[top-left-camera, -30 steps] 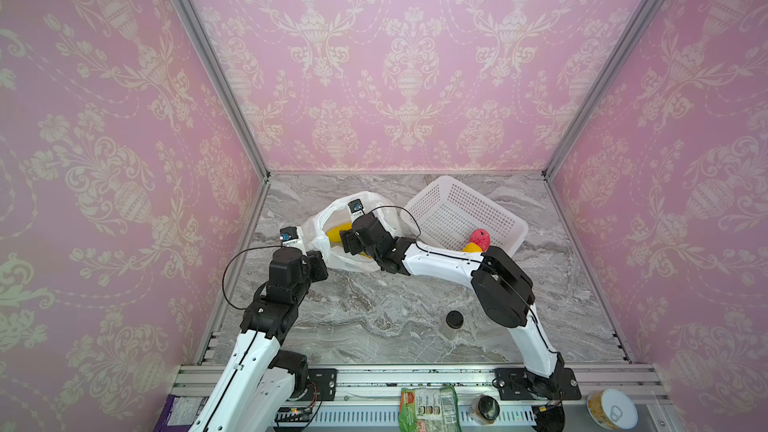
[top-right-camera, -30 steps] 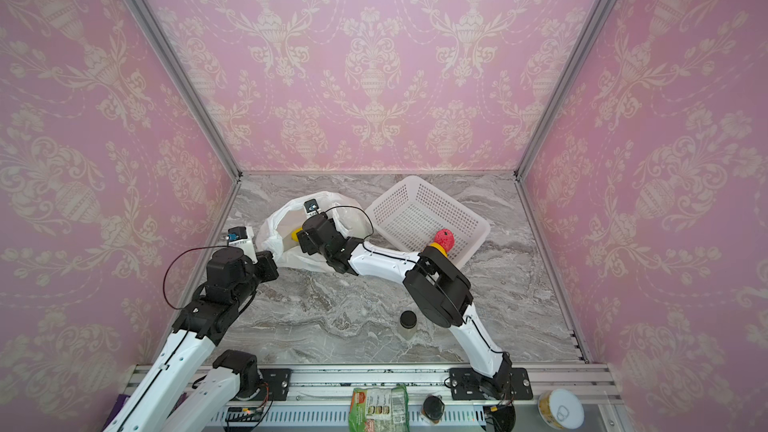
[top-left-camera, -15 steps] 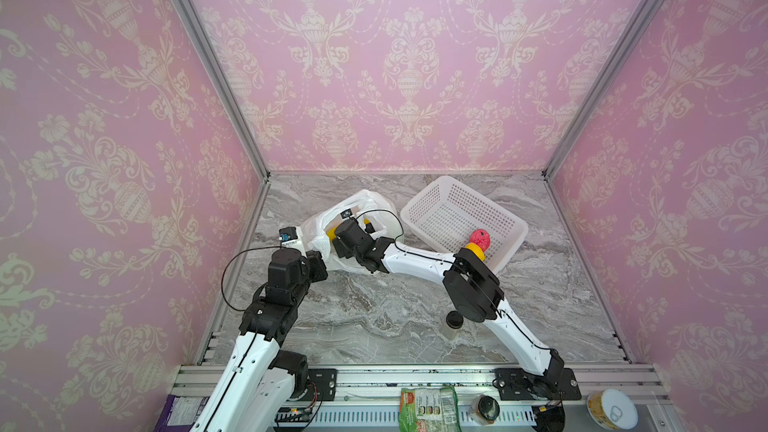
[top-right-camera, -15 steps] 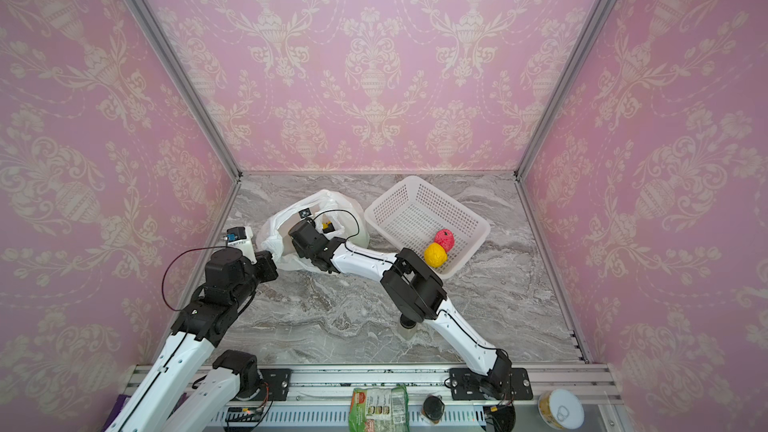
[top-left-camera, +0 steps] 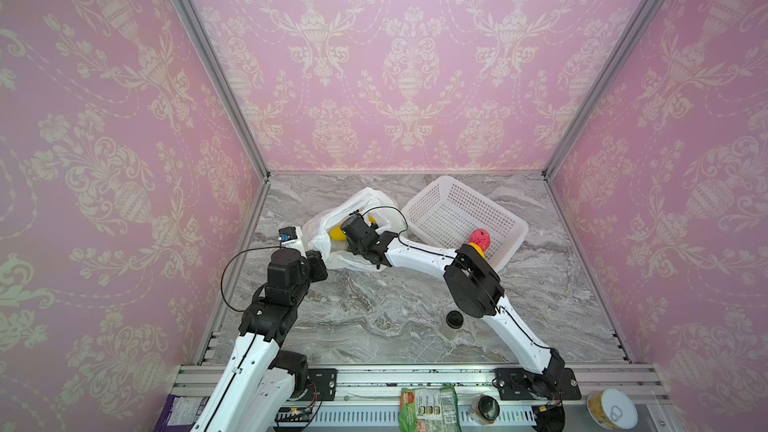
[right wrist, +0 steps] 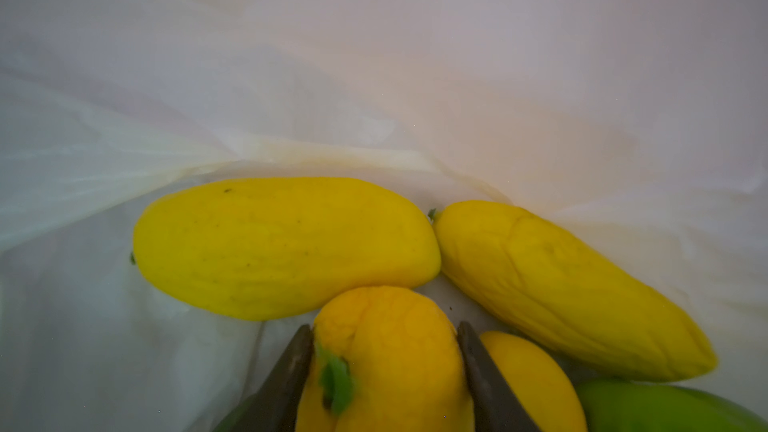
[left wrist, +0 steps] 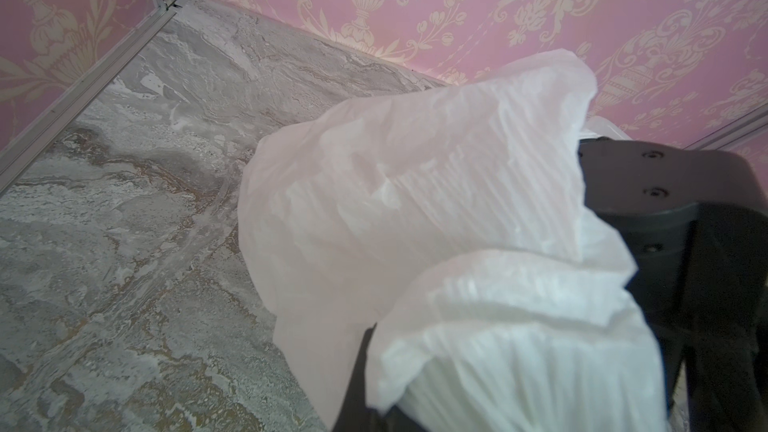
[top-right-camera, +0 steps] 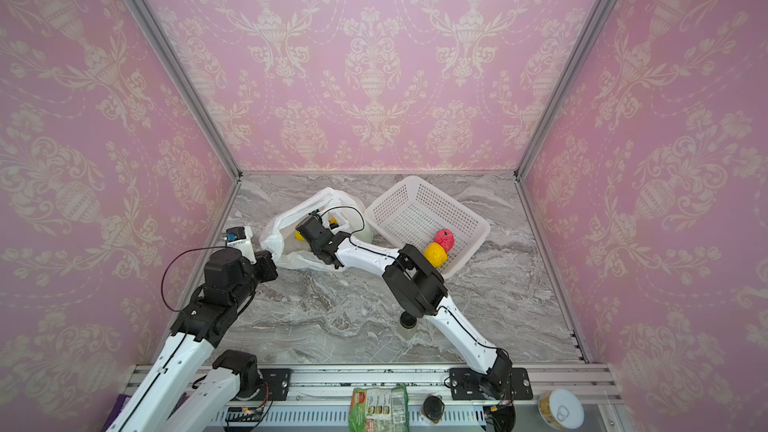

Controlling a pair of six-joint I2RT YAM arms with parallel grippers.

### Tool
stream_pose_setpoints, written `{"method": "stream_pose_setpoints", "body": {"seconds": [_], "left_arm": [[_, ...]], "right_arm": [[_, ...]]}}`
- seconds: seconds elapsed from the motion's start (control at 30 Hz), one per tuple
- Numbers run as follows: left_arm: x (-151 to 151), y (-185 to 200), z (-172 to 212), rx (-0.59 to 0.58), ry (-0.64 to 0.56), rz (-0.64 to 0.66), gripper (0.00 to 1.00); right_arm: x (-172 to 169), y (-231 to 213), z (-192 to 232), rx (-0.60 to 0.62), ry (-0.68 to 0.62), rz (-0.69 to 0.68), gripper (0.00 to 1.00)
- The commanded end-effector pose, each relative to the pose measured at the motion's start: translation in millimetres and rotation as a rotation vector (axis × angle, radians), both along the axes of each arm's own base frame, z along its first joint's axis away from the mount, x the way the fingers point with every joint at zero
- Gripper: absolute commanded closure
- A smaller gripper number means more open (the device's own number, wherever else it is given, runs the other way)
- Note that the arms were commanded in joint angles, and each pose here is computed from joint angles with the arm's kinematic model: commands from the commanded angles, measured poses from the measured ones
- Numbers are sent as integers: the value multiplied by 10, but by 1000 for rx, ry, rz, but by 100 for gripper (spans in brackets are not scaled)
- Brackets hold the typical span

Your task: Untie the knot of the plastic bag and take out the fruit

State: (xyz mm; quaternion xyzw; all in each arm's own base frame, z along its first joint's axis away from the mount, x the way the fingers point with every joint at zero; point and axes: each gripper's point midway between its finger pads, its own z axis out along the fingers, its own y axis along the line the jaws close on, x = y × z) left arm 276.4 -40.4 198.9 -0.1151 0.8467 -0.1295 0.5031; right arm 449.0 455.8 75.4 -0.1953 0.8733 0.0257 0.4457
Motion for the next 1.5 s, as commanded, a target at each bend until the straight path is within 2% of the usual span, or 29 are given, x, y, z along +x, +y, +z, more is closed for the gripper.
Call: {"method": "stream_pose_setpoints", "body": {"seconds": [0.0, 0.13, 0.2, 0.37, 0.47, 0.67, 0.83, 0.93, 1.17, 1.47], "left_arm": [[-9, -6, 1, 9, -1, -16, 100], [-12, -6, 9, 8, -2, -16, 100], [-13, -7, 9, 7, -3, -16, 100], [-2, -8, -16, 7, 2, -15, 100], [12, -10, 0, 9, -1, -15, 100], [53, -12, 35, 13, -4, -14, 100], [84, -34, 87, 6, -19, -23, 100], [118, -37, 79, 8, -18, -22, 100], [214, -56, 12, 16, 10, -26, 100], [193, -47, 20, 16, 2, -23, 100]], "right_arm": [[-15, 148, 286, 19, -56, 50, 67], [-215, 436, 589, 176, -79, 215, 74], [-257, 534, 749, 244, -132, 273, 75], [-153, 806, 796, 223, -184, 366, 81], [-63, 921, 675, 187, -197, 377, 83], [30, 954, 516, 151, -220, 365, 79], [13, 963, 530, 140, -234, 383, 81], [-42, 923, 618, 162, -249, 387, 83], [-270, 958, 841, 339, -237, 448, 83], [-164, 990, 731, 306, -251, 408, 88]]}}
